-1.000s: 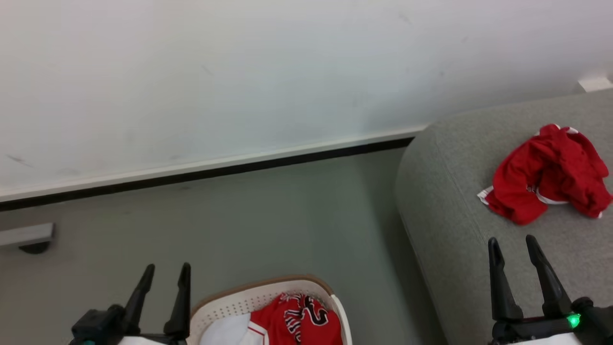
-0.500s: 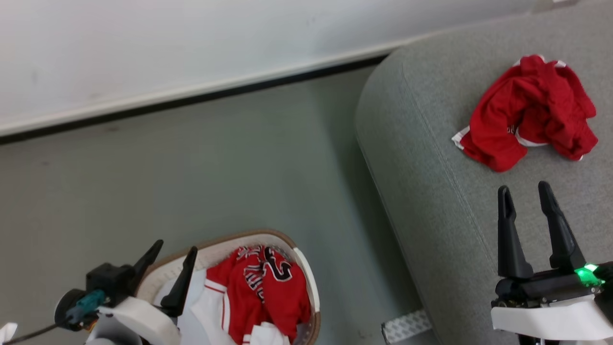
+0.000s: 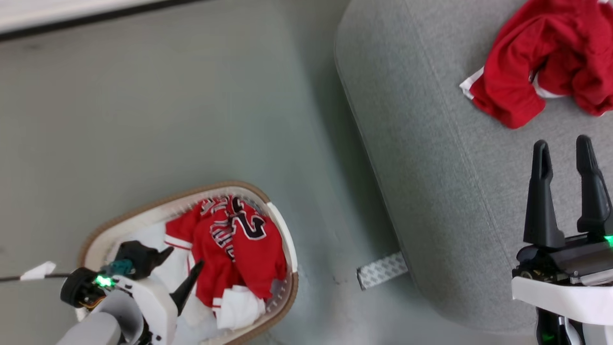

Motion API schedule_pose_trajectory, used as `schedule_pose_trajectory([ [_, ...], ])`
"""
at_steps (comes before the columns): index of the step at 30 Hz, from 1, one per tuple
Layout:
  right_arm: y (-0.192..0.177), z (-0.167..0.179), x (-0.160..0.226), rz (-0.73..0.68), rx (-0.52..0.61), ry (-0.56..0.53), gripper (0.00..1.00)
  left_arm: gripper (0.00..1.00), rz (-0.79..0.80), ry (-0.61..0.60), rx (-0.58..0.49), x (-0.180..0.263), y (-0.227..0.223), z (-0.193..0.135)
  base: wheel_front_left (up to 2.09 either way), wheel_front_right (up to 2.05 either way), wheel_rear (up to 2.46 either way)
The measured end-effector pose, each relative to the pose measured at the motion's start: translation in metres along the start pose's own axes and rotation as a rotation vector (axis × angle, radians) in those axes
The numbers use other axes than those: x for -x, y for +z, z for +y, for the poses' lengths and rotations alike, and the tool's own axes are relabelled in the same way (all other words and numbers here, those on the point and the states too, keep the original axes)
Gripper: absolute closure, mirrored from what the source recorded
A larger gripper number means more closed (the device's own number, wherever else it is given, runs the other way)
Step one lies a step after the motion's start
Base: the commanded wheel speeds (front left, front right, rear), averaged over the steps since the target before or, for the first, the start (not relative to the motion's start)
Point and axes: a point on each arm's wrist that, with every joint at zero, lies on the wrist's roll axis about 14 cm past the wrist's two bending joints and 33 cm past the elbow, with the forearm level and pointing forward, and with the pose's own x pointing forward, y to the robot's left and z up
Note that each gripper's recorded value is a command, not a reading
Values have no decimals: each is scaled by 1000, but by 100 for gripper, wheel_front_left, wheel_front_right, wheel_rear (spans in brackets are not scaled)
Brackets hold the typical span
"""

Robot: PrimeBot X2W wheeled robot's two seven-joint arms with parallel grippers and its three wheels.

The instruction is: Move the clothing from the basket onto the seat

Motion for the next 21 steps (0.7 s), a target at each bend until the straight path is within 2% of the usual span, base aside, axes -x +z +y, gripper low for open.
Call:
schedule_pose_trajectory([
  [6, -13, -5, -10, 22, 10, -12, 0, 0, 210, -81, 6, -20, -54, -1, 0, 0, 0],
  [14, -27, -17, -13, 58, 33, -50, 0, 0, 345, -152, 46, -45, -96, 0, 0, 0, 0],
  [21, -36, -26, -8, 95, 49, -82, 0, 0, 435, -178, 38, -62, -120, 5, 0, 0, 0],
])
